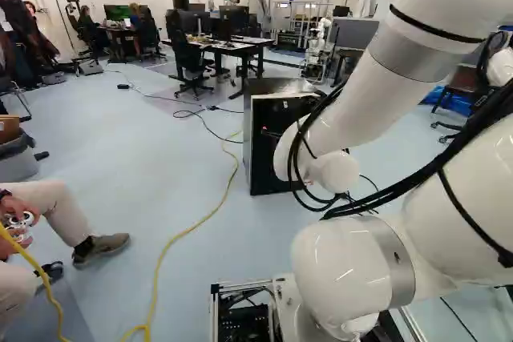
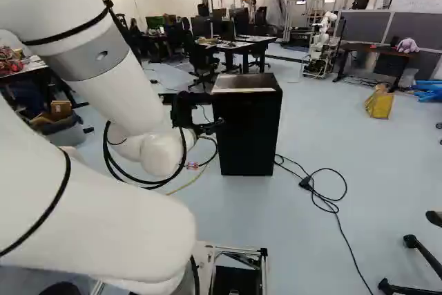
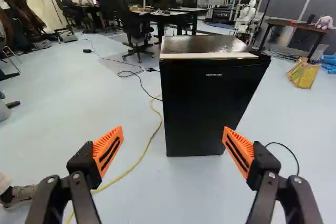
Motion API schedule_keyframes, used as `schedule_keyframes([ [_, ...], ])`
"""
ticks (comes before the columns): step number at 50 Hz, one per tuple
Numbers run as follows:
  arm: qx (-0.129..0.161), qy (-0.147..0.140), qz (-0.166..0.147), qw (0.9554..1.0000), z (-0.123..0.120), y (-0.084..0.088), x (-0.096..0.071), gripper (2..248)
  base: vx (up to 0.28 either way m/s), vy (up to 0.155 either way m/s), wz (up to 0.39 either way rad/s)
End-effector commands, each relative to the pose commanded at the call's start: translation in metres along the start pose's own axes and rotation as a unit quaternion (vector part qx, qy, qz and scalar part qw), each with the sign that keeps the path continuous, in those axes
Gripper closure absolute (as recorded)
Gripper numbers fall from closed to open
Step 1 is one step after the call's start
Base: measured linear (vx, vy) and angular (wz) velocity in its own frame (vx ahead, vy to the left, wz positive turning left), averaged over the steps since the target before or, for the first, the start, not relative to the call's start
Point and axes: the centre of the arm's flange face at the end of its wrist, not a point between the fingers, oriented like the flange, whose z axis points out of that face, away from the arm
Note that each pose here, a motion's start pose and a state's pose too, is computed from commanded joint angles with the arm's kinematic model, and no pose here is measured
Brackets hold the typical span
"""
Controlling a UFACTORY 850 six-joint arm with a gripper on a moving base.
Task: Grab a drink from the fridge
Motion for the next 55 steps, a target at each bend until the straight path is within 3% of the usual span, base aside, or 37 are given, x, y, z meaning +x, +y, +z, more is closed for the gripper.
schedule_keyframes([
  [55,0.0,0.0,0.0,1.0,0.0,0.0,0.0,3,0.069,0.007,-0.008],
])
